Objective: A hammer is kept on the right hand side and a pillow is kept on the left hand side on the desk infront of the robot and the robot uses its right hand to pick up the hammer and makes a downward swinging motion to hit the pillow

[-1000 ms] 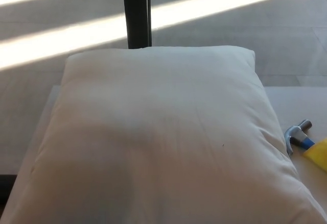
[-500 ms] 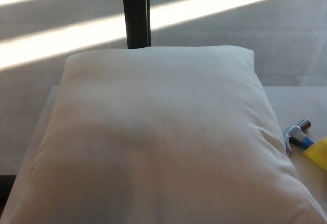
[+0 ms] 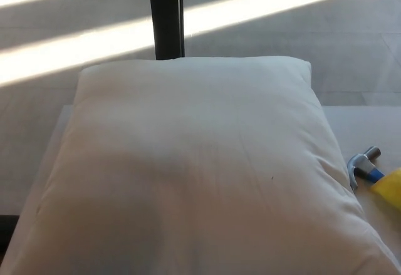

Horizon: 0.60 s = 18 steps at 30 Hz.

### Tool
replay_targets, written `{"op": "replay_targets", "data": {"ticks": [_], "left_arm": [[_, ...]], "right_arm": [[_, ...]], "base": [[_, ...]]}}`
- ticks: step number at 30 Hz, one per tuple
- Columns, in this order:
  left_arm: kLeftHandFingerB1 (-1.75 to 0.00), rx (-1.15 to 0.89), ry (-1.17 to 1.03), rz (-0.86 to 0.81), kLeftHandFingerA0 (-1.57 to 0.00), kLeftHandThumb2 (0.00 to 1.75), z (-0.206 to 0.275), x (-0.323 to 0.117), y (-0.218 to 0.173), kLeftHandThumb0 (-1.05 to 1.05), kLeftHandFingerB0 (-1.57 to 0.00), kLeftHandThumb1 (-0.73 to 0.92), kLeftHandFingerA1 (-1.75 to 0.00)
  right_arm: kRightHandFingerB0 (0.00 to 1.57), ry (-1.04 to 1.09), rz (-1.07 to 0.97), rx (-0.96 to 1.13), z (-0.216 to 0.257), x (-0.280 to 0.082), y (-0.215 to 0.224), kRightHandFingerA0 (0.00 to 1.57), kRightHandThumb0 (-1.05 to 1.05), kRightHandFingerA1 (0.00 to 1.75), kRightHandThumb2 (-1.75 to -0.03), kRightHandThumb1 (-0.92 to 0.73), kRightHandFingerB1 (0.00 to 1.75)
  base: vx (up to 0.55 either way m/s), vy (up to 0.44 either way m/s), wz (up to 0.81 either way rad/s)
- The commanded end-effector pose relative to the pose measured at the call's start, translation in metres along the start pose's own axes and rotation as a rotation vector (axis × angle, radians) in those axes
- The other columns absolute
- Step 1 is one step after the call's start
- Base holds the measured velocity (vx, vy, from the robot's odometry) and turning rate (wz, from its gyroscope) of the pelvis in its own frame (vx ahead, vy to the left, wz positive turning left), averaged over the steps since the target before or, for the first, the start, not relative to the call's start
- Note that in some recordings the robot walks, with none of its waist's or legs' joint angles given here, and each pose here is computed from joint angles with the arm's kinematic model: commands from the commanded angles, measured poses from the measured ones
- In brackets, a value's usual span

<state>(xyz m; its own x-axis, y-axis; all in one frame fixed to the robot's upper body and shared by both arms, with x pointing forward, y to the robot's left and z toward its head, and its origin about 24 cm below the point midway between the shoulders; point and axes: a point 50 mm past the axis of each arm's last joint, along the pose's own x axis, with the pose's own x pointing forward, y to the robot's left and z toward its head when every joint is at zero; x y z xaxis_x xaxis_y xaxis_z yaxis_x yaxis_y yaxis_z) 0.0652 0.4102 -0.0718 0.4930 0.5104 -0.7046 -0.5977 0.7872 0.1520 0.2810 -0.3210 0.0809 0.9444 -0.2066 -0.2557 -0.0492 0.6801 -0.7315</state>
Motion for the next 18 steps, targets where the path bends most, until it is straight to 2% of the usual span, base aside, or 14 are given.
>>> {"op": "replay_targets", "data": {"ticks": [1, 6, 9, 15, 16, 18], "left_arm": [[-0.46, -0.005, -0.034, 0.007, -0.59, 0.64, 0.005, -0.001, 0.004, -0.67, -0.42, 0.81, -0.55], [-0.46, -0.005, -0.038, 0.010, -0.63, 0.63, 0.005, 0.000, 0.003, -0.65, -0.44, 0.80, -0.55], [-0.46, -0.011, -0.030, -0.001, -0.59, 0.64, 0.004, 0.000, 0.001, -0.65, -0.42, 0.80, -0.56], [-0.45, -0.006, -0.029, -0.001, -0.61, 0.64, 0.004, 0.000, 0.000, -0.66, -0.44, 0.80, -0.54], [-0.57, 0.002, -0.031, -0.005, -0.55, 1.01, 0.004, 0.000, -0.001, -0.66, -0.38, 0.62, -0.64], [-0.57, 0.005, -0.035, -0.002, -0.55, 1.01, 0.004, 0.000, -0.001, -0.65, -0.39, 0.62, -0.65]], "right_arm": [[0.25, 0.016, 0.039, -0.232, -0.002, 0.012, 0.003, 0.15, -0.80, 0.40, -0.62, -0.73, 0.30], [0.27, 0.049, 0.070, -0.340, -0.005, 0.025, 0.016, 0.18, -0.74, 0.41, -0.62, -0.71, 0.29], [0.28, 0.073, 0.047, -0.396, -0.004, 0.031, 0.017, 0.20, -0.76, 0.43, -0.62, -0.72, 0.30], [0.30, 0.121, 0.008, -0.427, -0.005, 0.039, 0.018, 0.23, -0.76, 0.46, -0.62, -0.72, 0.30], [0.31, 0.125, -0.001, -0.422, -0.004, 0.040, 0.018, 0.23, -0.75, 0.45, -0.62, -0.72, 0.30], [0.30, 0.145, -0.007, -0.423, -0.004, 0.042, 0.018, 0.21, -0.75, 0.47, -0.62, -0.72, 0.30]], "base": [[0.00, 0.000, 0.00], [0.00, 0.000, 0.00], [0.00, 0.000, 0.00], [0.00, 0.000, 0.00], [0.00, 0.000, 0.00], [0.00, 0.000, 0.00]]}}
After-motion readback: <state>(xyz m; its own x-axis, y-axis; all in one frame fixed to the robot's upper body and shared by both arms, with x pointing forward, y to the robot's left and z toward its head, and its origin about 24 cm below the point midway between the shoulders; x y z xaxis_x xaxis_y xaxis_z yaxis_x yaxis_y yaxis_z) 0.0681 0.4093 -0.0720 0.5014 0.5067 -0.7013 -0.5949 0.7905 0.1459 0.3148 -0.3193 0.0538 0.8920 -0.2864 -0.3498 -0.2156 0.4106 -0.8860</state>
